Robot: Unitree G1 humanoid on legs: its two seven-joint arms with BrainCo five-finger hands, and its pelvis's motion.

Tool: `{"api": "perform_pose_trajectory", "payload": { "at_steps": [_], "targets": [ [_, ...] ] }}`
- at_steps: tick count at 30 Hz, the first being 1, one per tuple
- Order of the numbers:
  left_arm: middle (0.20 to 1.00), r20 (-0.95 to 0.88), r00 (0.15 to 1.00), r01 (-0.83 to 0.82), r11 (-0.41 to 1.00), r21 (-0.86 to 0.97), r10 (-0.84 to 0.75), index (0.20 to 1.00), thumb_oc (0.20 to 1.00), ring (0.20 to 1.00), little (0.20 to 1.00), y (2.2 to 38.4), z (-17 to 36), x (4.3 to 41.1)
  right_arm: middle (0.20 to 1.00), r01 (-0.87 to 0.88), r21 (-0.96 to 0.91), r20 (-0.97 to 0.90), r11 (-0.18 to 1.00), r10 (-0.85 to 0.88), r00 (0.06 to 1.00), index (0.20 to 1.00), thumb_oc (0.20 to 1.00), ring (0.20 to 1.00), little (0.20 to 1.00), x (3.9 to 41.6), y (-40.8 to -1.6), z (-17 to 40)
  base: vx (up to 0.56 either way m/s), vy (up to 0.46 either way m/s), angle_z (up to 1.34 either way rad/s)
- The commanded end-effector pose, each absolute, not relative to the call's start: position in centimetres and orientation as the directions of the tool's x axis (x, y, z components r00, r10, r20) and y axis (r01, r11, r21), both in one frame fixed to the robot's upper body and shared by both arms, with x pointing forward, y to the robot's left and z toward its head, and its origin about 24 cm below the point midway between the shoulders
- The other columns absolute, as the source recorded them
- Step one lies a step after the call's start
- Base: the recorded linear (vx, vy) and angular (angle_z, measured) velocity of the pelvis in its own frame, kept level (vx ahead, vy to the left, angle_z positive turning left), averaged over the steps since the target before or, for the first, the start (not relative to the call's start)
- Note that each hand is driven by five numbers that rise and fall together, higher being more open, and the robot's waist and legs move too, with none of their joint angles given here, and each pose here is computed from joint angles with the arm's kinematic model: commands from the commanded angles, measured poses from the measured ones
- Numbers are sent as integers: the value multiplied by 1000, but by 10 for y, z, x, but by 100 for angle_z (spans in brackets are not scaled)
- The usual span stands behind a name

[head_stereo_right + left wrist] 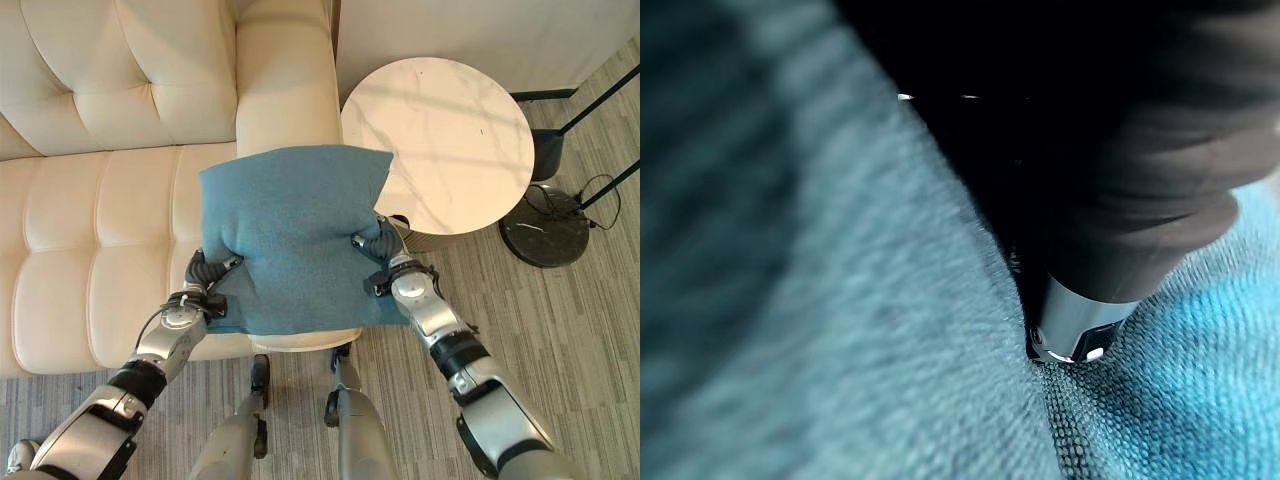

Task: Pick up all the scattered cushions and arrange them neatly on the sofa.

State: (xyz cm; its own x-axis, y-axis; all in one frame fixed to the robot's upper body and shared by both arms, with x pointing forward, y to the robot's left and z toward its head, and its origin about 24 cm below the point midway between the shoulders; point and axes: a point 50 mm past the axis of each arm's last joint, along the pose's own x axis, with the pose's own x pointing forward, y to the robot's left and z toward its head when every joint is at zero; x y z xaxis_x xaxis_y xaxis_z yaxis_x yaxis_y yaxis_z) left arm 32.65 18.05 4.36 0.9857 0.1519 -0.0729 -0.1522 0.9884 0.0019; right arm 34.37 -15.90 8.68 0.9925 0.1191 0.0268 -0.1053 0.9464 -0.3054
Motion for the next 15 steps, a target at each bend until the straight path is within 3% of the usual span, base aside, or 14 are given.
{"api": "perform_pose_trajectory", "payload": {
  "at_steps": [1, 9, 15],
  "targets": [
    [200, 193, 980, 73, 983, -166, -40, 200, 200, 200, 200, 121, 92, 323, 200, -362, -142, 233, 921, 387, 892, 200, 200, 200, 200, 312, -90, 108, 136, 83, -3],
    [200, 196, 980, 8, 993, -120, 16, 200, 200, 200, 200, 170, 74, 259, 200, -308, -104, 324, 946, 325, 889, 200, 200, 200, 200, 253, -137, 108, 92, 98, -11],
    [200, 218, 975, -15, 997, -75, 31, 200, 200, 200, 200, 186, 78, 239, 200, -305, -92, 350, 948, 317, 882, 200, 200, 200, 200, 236, -143, 112, -59, 123, -19]
  ]
}}
